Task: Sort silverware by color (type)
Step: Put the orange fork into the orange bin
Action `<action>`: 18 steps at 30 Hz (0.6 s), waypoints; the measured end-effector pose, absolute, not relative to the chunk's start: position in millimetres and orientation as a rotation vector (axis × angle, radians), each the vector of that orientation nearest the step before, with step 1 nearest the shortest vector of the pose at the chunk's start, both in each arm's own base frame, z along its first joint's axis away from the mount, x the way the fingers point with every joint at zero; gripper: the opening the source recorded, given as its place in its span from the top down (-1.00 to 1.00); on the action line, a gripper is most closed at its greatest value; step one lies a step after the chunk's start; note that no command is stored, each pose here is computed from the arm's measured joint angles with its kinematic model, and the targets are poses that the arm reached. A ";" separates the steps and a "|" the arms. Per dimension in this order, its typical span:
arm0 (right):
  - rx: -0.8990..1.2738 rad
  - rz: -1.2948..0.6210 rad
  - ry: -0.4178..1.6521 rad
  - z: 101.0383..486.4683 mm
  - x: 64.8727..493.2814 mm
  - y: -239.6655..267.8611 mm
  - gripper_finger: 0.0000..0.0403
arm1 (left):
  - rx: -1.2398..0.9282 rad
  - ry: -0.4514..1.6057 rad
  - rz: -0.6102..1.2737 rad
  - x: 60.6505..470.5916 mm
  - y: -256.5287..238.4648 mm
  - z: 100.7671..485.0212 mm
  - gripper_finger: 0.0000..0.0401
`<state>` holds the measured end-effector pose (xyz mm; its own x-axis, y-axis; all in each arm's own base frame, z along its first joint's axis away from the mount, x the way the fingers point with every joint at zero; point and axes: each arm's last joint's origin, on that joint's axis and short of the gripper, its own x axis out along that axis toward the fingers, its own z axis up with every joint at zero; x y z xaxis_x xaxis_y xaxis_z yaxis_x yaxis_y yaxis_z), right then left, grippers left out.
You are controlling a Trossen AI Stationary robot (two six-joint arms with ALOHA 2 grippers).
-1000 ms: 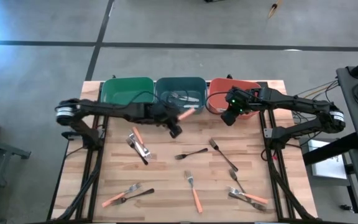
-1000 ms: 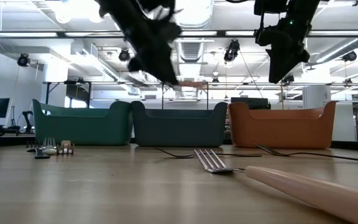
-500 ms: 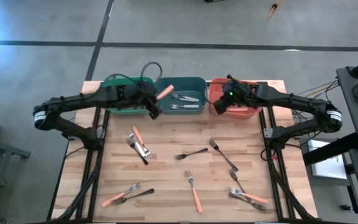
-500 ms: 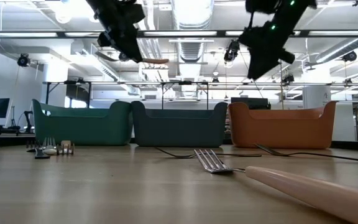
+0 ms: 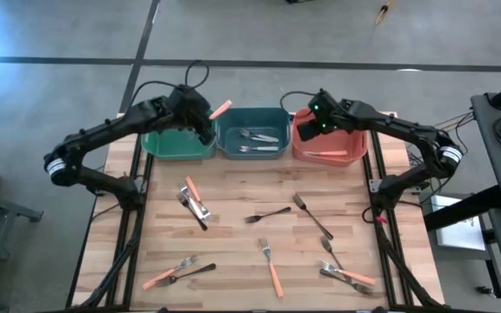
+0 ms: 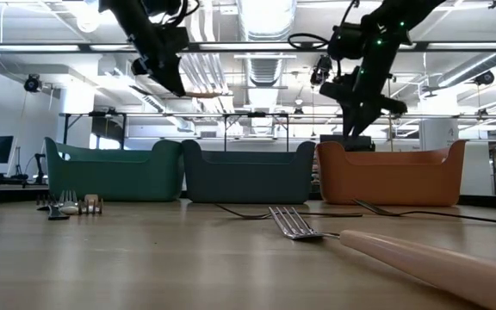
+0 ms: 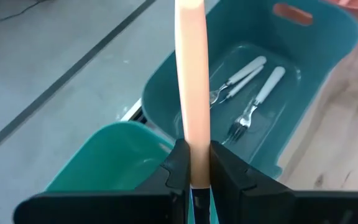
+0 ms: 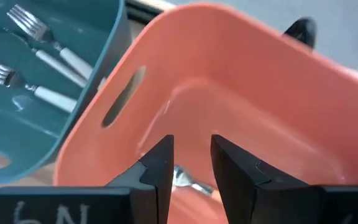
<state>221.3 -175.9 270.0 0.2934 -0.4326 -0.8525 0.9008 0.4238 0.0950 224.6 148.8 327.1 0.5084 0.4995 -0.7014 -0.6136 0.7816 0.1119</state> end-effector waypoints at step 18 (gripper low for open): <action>0.625 -0.964 0.588 307.0 224.2 -201.7 0.51 | -0.112 0.600 0.538 261.1 177.7 316.3 0.89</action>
